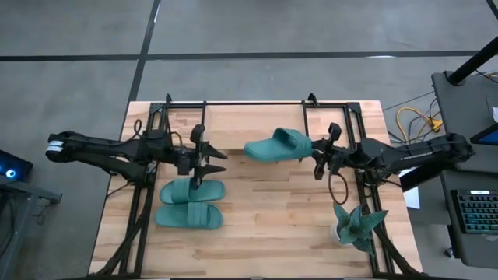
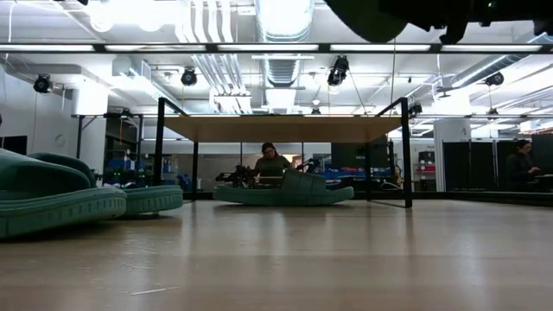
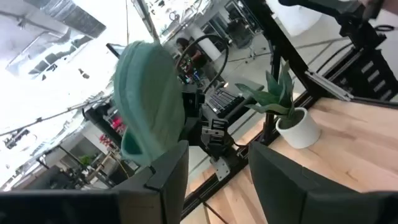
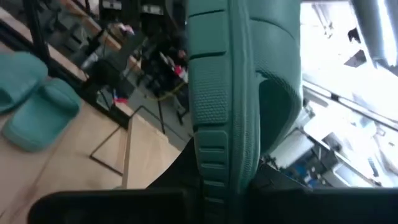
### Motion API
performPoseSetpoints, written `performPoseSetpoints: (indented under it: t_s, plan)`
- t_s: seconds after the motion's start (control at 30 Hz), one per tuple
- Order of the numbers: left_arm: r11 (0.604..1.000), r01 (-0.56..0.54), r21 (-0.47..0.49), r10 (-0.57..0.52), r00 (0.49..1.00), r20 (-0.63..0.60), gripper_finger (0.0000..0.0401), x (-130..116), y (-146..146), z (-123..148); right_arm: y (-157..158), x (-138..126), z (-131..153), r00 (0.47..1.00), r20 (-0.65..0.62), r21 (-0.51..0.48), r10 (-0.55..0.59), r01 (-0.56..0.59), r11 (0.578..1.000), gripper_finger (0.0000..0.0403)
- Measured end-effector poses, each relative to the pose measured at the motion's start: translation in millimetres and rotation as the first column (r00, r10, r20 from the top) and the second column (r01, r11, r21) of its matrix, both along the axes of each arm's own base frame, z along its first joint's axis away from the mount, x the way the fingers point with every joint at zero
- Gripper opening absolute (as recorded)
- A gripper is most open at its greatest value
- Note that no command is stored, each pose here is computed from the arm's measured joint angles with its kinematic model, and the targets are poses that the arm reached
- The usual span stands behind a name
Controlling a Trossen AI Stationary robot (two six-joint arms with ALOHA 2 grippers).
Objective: Pick and place slides into the shelf
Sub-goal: Put the green slides on the shelf
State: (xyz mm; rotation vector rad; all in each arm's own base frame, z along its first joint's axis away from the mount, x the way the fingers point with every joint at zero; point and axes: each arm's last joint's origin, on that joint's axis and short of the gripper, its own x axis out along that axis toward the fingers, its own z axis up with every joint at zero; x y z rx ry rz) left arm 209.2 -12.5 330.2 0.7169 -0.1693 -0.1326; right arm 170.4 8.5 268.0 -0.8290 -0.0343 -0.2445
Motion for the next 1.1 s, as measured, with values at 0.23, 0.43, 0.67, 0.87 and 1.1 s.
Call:
performPoseSetpoints:
  t_s: [0.23,0.43,0.67,0.87,1.1]
  plan:
    - [1.0,-0.021,-0.019,0.022,1.0,0.011,0.0153,10,1,6,-1,3,-10,0.999,-0.043,0.016,0.014,-0.013,1.0,0.0031]
    - [0.997,-0.049,0.055,0.051,0.998,-0.036,0.0161,26,0,11,-2,3,-14,0.995,-0.095,0.054,0.013,-0.008,0.999,0.0031]
    - [0.992,-0.112,0.064,0.118,0.989,-0.087,0.0235,42,2,28,-1,3,-14,0.995,-0.094,0.055,0.016,-0.011,0.998,0.0031]
    - [0.971,-0.212,0.11,0.222,0.971,-0.088,0.0283,51,5,33,-2,3,-18,0.991,-0.131,0.076,0.017,-0.007,0.997,0.0031]
    - [0.938,-0.308,0.157,0.323,0.943,-0.075,0.0288,52,7,35,-2,3,-18,0.991,-0.134,0.084,0.01,0.002,0.996,0.0031]
